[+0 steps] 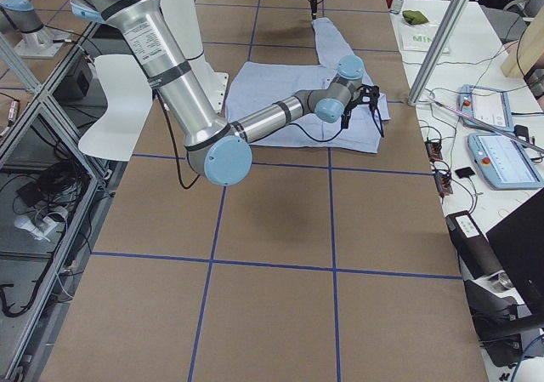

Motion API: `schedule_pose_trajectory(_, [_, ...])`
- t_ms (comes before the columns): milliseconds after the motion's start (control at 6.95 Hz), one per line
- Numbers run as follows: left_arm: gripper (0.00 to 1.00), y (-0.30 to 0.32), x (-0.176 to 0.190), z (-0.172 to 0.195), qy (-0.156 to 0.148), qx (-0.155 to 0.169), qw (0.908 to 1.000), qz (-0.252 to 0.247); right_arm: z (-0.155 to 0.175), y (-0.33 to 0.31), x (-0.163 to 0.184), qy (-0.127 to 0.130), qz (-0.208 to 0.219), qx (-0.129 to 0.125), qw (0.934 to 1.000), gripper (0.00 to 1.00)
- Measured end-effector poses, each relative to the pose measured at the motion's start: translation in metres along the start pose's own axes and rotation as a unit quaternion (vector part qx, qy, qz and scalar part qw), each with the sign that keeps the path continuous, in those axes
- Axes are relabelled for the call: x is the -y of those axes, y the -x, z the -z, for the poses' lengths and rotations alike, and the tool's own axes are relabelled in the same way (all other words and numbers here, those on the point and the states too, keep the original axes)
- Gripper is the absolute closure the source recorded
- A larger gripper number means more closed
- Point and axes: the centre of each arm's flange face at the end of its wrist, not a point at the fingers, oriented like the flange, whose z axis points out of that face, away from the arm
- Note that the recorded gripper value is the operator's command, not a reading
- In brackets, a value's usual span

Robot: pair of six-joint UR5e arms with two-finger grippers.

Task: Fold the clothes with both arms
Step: 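Release the sleeve with the right gripper while the left gripper grasps the other cuff, then carry the cuff with the left gripper across the shirt over the folded sleeve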

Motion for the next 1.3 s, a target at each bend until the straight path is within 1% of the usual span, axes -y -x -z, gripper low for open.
schedule_pose_trajectory(288, [0.41,-0.006,0.007,-0.003,-0.001,-0.001,1.0000,-0.004,0.004,-0.007,-0.003,-0.002,0.000,0.001,1.0000,0.00])
schedule_pose_trajectory(432, [0.48,-0.009,0.012,-0.006,-0.001,-0.002,1.0000,-0.005,0.006,-0.009,-0.005,-0.003,0.001,0.001,1.0000,0.00])
schedule_pose_trajectory(576, [0.64,-0.010,0.014,-0.007,-0.001,-0.001,1.0000,-0.006,0.007,-0.011,-0.005,-0.004,0.001,0.001,1.0000,0.00])
schedule_pose_trajectory(720, [1.00,-0.009,0.015,-0.008,0.000,0.000,1.0000,-0.006,0.007,-0.012,-0.005,-0.005,0.000,0.000,1.0000,0.00])
schedule_pose_trajectory(1152, [1.00,-0.010,0.015,-0.007,0.000,-0.002,1.0000,-0.007,-0.001,-0.013,-0.011,-0.006,0.003,-0.004,1.0000,0.00])
schedule_pose_trajectory(1295, [1.00,-0.021,0.017,0.000,-0.005,-0.009,0.9999,-0.011,-0.001,-0.012,-0.013,-0.006,0.003,-0.004,1.0000,0.00])
